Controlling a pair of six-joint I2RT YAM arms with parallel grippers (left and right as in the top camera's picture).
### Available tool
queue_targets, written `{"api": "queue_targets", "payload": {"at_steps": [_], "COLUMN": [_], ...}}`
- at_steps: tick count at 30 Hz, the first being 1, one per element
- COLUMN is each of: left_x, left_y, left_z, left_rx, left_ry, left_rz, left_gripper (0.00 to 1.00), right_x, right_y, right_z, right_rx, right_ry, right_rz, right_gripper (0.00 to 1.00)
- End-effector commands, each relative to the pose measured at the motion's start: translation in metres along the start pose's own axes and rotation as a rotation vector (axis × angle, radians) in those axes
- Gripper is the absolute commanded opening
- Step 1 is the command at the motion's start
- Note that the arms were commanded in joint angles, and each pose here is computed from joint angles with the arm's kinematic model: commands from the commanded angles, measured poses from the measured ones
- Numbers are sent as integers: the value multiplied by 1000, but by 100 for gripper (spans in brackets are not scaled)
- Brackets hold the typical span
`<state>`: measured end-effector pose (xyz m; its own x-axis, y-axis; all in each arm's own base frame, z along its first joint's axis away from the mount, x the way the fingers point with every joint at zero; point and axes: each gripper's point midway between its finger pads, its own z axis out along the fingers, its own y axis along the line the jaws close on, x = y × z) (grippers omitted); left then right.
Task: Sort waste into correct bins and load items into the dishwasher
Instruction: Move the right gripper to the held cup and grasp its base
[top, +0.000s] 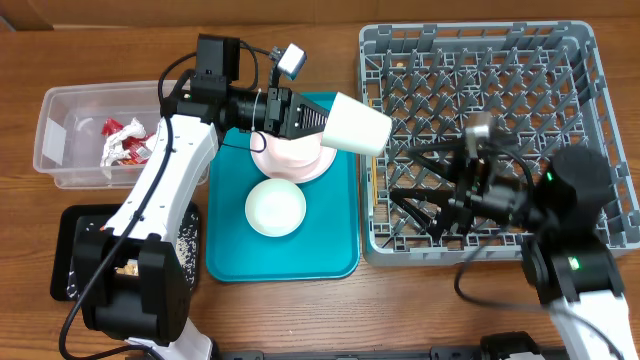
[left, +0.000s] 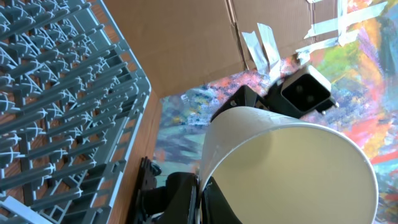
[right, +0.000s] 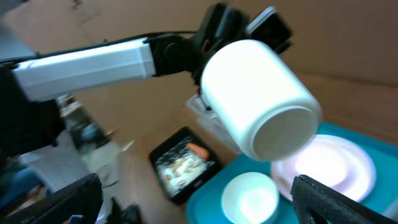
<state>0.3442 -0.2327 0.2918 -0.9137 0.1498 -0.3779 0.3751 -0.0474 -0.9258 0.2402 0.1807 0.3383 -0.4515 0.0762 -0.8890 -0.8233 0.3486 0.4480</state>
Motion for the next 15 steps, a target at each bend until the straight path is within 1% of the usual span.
{"api": "queue_targets", "payload": {"at_steps": [1,4,8,12,15], "left_x": [-4,-4,-4,-3,-3], "left_y": [-6,-6,-6,-6,-6], "left_z": [-2,-2,-2,-1,0], "left_rx": [24,25,25,25,27], "left_ry": [5,5,5,6,9], "left_rz": [34,35,35,35,39], "left_gripper": [4,4,4,4,4], "right_x": [3,11,12,7,2], "right_y": [5,-21,-42,-48,-50], "right_z": [10,24,34,37,39], "right_rx": [-201,-248,-255,-255,-235], "right_ry": [61,83,74,53,33], "right_rz": [15,40,9,-48,-85], "right_gripper": [100,100,100,99,96]}}
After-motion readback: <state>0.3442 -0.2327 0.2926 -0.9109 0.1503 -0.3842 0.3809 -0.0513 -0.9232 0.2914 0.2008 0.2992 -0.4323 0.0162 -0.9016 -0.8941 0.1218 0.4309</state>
